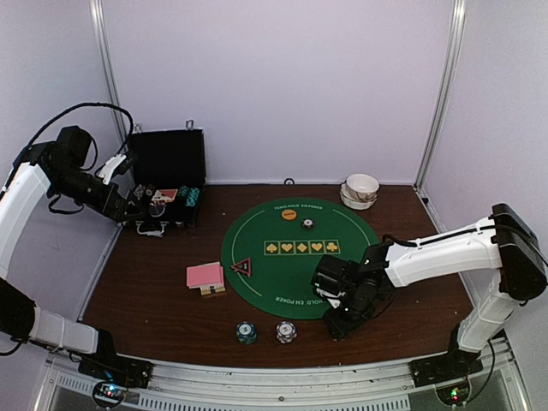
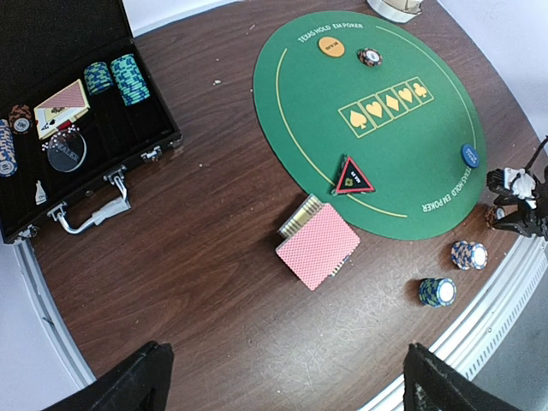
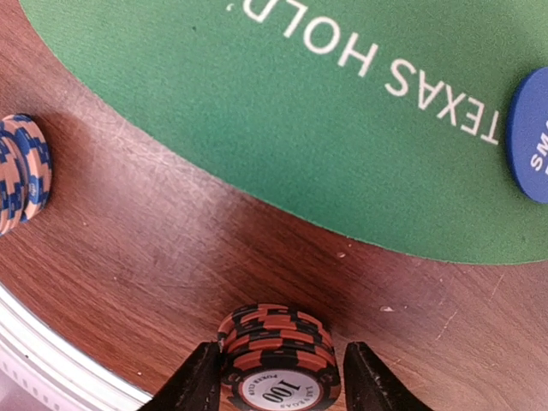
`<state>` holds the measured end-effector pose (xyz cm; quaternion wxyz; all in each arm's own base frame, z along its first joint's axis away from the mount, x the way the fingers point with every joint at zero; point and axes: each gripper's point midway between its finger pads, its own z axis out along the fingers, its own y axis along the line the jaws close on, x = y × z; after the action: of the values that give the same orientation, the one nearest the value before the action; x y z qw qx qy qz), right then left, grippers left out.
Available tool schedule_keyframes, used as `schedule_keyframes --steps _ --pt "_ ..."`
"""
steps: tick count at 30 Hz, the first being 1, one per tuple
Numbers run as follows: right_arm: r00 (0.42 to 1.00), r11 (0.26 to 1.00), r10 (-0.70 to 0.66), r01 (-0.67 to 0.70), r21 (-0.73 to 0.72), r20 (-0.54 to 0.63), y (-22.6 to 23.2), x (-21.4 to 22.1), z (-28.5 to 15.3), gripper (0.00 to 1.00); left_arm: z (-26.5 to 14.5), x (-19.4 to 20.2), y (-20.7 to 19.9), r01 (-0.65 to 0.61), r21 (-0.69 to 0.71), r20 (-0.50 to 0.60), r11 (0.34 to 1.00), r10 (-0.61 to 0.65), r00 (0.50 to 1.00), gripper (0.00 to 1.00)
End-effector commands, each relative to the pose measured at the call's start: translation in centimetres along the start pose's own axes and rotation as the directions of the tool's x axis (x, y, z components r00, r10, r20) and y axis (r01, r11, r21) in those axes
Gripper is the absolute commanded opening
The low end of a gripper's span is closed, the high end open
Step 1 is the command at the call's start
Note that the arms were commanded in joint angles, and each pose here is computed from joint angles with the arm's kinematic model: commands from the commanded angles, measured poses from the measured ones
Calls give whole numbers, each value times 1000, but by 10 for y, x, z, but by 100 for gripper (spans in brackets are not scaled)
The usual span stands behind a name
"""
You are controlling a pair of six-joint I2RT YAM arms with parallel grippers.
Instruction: Distribute texas hold em gaming equipment
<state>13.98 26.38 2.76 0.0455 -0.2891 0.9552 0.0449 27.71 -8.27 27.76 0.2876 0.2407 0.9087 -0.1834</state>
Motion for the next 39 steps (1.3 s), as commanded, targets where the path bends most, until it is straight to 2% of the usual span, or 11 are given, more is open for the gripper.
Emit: schedule_keyframes --steps 1,7,14,21,27,32,39 --pt "999 1000 -19 20 9 -28 0 6 6 49 -6 -5 -5 -27 8 27 1000 27 999 98" --pt "1000 1000 -16 16 21 3 -2 -1 -7 26 -5 -5 -3 -29 3 23 1000 29 999 98" --pt "999 999 -18 16 40 47 -3 -11 -39 16 -7 -8 -4 -28 7 27 1000 28 999 98" --pt "995 997 -41 35 64 92 -1 -30 -72 13 -8 -10 -4 -30 6 28 1000 30 999 98" --pt "986 997 -68 60 55 154 16 -87 -85 14 -6 -10 -3 -28 8 24 1000 27 999 97" --pt "979 996 -89 83 39 184 35 -144 -73 15 -6 -11 -4 -24 16 26 1000 23 999 97" --pt "976 992 -127 127 7 180 61 -205 -32 16 -6 -12 -5 -20 26 30 999 19 999 98"
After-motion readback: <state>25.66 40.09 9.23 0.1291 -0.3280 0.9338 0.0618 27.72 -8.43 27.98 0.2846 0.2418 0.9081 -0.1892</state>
